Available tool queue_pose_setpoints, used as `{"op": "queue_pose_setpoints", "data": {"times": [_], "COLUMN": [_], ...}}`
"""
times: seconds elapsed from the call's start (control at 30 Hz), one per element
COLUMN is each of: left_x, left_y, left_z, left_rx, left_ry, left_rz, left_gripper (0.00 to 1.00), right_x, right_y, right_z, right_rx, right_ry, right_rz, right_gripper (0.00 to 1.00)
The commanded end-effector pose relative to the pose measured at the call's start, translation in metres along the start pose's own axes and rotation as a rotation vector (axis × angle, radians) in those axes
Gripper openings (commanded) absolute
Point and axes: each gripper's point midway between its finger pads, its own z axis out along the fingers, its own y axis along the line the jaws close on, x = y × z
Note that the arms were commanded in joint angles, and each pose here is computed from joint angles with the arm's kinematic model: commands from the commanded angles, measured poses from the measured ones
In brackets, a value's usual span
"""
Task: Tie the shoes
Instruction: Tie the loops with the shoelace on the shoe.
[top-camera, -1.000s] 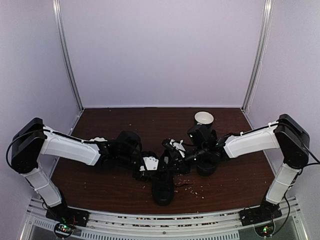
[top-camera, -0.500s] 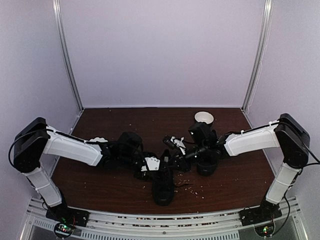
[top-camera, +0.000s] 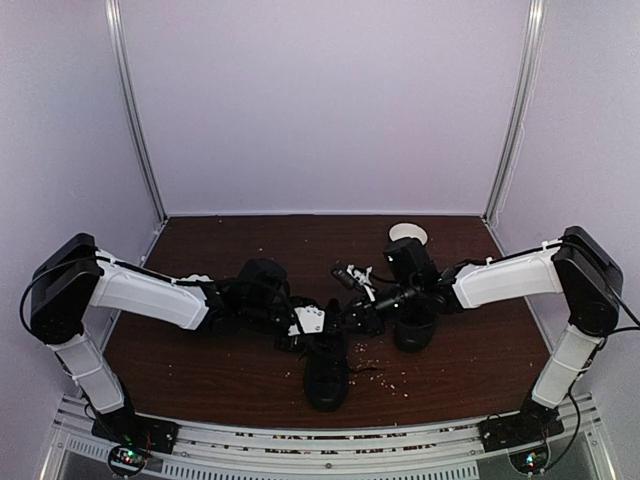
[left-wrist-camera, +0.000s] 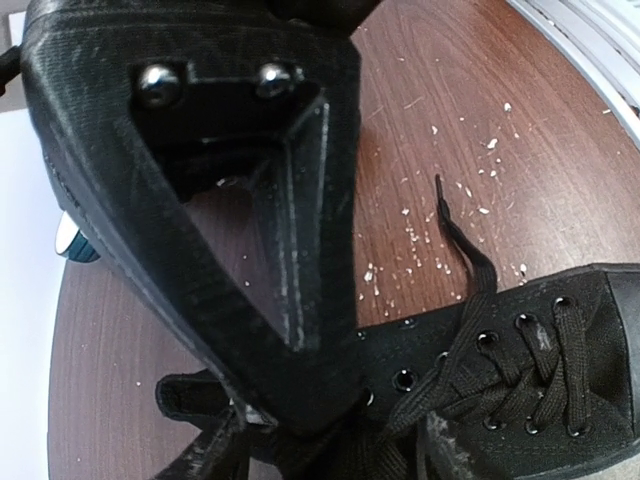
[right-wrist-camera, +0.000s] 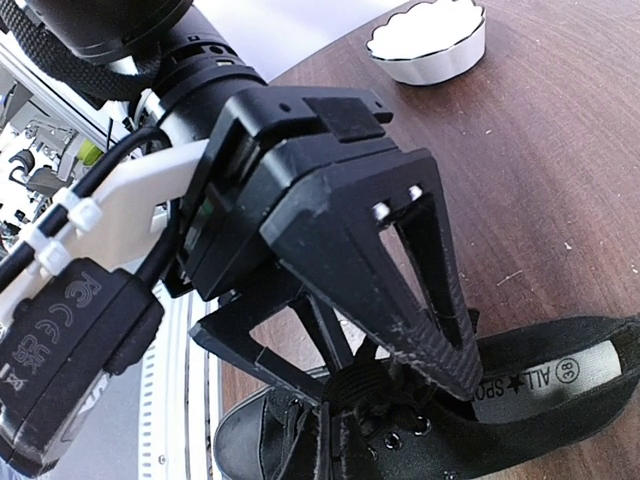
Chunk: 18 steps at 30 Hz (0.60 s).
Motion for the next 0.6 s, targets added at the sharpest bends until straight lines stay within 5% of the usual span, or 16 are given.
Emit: {"op": "queue_pose_setpoints", "data": {"times": [0.0, 0.37, 0.57], "left_x": [-0.016, -0.022, -0.023], "left_y": [0.013, 0.018, 0.023], "left_z": [0.004, -0.001, -0.007], "left_rx": [-0.031, -0.045, -0.049], "left_ry": [-0.050, -0.086, -0.116], "left_rz": [0.001, -0.068, -0.116], "left_gripper": [0.55, 0.17, 0.13], "right_x": [-0.006, 0.006, 0.016], "right_y": [0.008, 0.009, 0.006], "right_z": [-0.003, -0.004, -0.006], "right_rx": [-0.032, -0.043, -0.022], "right_ry": [-0.006, 0.042, 0.087], "right_rz": [-0.020, -0.019, -0.024], "right_gripper": [0.00, 0.00, 0.00]}}
